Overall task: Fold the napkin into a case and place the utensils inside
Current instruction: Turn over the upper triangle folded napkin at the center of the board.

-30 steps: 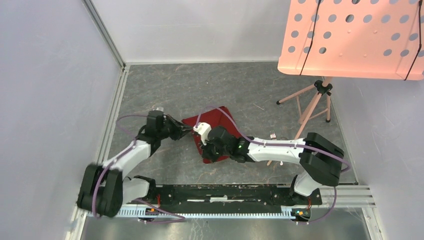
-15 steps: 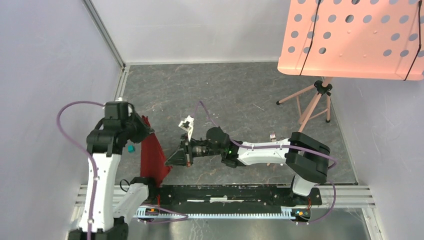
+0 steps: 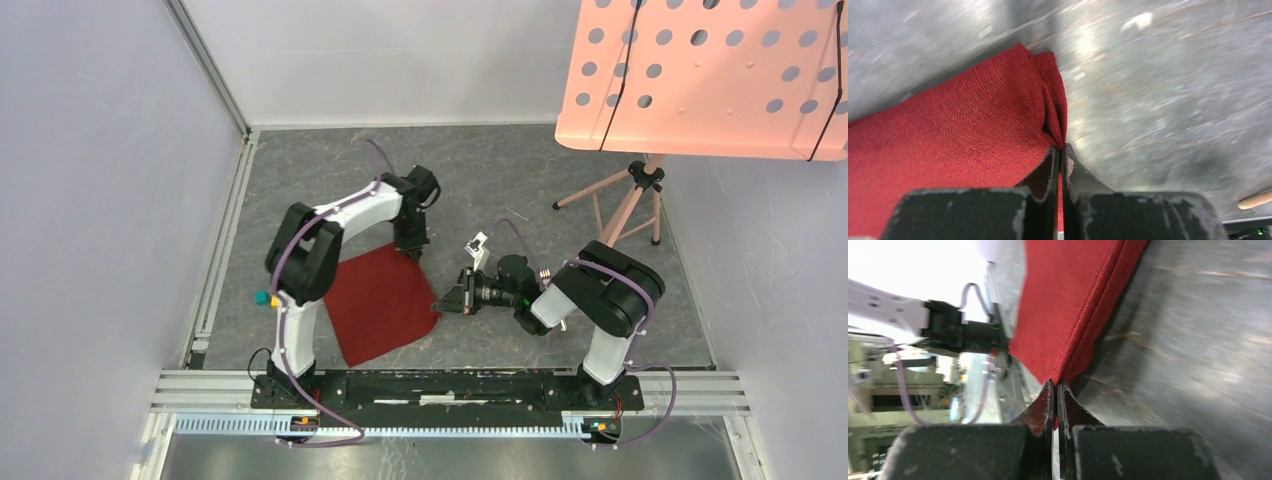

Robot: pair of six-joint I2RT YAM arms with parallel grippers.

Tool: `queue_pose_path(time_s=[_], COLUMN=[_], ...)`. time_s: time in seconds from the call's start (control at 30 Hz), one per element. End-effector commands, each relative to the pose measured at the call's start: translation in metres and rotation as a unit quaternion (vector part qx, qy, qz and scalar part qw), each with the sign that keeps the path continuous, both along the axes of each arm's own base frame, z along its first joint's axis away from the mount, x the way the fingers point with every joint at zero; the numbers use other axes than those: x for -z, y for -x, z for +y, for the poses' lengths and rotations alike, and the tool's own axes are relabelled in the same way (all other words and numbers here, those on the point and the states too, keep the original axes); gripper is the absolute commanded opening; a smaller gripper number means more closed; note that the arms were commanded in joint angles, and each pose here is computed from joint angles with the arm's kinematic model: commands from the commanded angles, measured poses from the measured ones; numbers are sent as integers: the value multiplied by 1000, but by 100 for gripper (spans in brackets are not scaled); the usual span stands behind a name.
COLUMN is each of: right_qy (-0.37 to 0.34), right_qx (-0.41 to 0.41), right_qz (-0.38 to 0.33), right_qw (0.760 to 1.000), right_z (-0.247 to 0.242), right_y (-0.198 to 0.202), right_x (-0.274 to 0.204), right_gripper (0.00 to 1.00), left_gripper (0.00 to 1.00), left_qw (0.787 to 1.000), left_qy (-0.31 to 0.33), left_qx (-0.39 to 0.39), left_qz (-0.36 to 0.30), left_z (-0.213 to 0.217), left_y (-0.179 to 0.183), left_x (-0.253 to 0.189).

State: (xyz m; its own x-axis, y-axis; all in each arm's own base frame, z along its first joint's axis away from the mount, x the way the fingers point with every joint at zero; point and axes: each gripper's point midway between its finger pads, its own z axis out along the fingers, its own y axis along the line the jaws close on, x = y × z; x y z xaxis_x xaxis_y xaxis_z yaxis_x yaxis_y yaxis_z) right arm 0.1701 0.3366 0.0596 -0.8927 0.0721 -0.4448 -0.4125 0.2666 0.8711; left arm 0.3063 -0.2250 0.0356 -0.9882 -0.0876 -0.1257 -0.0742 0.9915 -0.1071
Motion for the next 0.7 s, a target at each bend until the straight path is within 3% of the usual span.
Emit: queue_pose_path(time_s=[0.0, 0.1, 0.33, 0.47, 0.6, 0.67], right_qy=[90, 150, 291, 316, 314, 342], right_qx=[-137, -120, -61, -29, -23, -8], right_qz=[-31, -41, -96, -133, -144, -154], right_qw=[986, 981, 950, 939, 938, 927], right_z=[-35, -54, -96, -100, -83, -75], right_y=[48, 38, 4, -17, -27, -34], right_x=[40, 55, 63, 47, 39, 40], right_gripper=[0, 6, 46, 63, 65, 64], left_gripper=[2, 8, 54, 64, 67, 68], left_qw=[981, 979, 960, 946, 942, 943], left_qy=[44, 79, 155, 175, 189, 186], left_qx=[21, 39, 103, 124, 129, 125], left_qz=[-189, -186, -211, -243, -244, -246], left_z=[-45, -66, -78, -60, -36, -20], left_y=[-114, -114, -90, -61, -22, -3], left_x=[-29, -27, -84, -128, -136, -131])
